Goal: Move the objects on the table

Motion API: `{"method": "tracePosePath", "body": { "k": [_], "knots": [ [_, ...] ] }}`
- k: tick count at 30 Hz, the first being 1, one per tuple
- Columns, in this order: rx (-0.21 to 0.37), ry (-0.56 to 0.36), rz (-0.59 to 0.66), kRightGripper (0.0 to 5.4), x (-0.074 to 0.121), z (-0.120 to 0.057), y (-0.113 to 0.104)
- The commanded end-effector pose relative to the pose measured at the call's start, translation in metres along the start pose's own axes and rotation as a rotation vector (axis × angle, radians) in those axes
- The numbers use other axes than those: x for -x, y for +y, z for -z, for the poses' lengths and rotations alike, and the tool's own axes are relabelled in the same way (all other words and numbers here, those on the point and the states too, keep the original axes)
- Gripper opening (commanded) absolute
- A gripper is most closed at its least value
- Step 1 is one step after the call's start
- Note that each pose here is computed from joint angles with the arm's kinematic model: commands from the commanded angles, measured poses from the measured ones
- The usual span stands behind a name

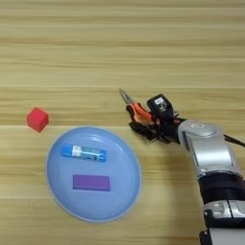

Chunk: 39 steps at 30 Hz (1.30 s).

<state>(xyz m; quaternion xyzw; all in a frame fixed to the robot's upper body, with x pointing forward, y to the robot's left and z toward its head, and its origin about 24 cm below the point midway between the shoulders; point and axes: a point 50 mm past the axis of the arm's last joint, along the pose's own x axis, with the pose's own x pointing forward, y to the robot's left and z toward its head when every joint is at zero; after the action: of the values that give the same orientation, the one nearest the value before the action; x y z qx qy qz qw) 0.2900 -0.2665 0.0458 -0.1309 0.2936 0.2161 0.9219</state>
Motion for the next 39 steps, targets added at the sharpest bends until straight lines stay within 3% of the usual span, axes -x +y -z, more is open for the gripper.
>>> {"method": "tracePosePath", "body": {
  "k": [1,8,16,27,39],
  "knots": [
    [0.080,-0.067,0.072,3.84,0.009,-0.028,-0.017],
    [0.094,-0.127,0.060,4.56,0.012,-0.039,-0.016],
    [0.131,-0.282,0.039,5.38,0.022,-0.070,-0.009],
    [0.191,-0.447,-0.087,5.38,0.028,-0.101,0.021],
    [0.260,-0.528,-0.369,5.38,0.015,-0.110,0.089]
  ]
}}
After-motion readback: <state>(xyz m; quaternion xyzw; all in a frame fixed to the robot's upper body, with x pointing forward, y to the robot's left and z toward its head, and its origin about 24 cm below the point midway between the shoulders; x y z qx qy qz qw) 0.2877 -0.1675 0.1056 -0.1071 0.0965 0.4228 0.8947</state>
